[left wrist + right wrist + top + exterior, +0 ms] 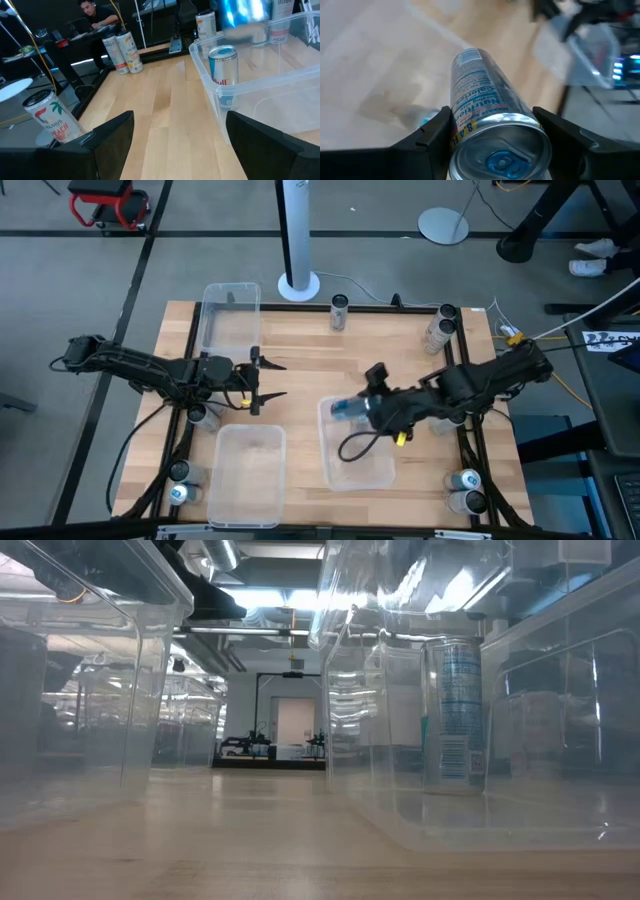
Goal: Sort soda cans
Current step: Put the top right blue soda can into the bottom right transparent bin
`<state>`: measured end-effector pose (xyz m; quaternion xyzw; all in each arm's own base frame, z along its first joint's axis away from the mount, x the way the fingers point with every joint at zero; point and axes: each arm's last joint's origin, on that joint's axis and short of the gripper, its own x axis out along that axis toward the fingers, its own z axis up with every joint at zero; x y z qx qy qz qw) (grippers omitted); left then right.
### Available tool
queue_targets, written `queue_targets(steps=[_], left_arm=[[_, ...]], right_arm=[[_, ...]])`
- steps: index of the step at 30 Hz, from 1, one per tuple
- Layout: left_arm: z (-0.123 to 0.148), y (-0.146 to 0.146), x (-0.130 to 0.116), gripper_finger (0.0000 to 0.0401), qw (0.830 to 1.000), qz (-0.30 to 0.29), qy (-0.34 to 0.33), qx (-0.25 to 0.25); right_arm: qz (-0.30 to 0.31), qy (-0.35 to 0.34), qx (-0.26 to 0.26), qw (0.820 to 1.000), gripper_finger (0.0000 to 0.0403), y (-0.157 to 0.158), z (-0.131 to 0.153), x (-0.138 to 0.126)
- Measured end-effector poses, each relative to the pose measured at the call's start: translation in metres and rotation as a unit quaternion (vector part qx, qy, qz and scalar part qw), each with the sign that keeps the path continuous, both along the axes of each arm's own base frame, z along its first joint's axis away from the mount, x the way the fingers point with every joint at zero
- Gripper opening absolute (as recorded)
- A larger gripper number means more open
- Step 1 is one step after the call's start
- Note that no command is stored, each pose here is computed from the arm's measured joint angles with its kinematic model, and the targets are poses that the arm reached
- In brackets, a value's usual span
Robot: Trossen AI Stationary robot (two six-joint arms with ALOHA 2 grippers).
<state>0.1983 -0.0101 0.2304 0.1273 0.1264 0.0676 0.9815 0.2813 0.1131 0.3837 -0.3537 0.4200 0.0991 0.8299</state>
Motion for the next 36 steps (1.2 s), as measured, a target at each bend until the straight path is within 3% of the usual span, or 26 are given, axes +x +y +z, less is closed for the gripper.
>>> queue_targets(steps=[14, 24, 36], left_arm=[[-0.002, 0.000, -0.001, 0.0306, 1.000, 0.000, 0.013, 0.001], [-0.002, 0.000, -0.001, 0.0306, 1.000, -0.001, 0.014, 0.006], [-0.004, 0.000, -0.001, 0.0306, 1.000, -0.002, 0.020, 0.010]], right_arm=[[0.016, 0.135, 0.083, 0.987, 0.0236, 0.028, -0.062, 0.040], [-0.025, 0.228, 0.073, 0.971, 0.0236, 0.029, -0.087, 0.040], [-0.030, 0.275, 0.038, 0.960, 0.0238, 0.035, -0.120, 0.054]])
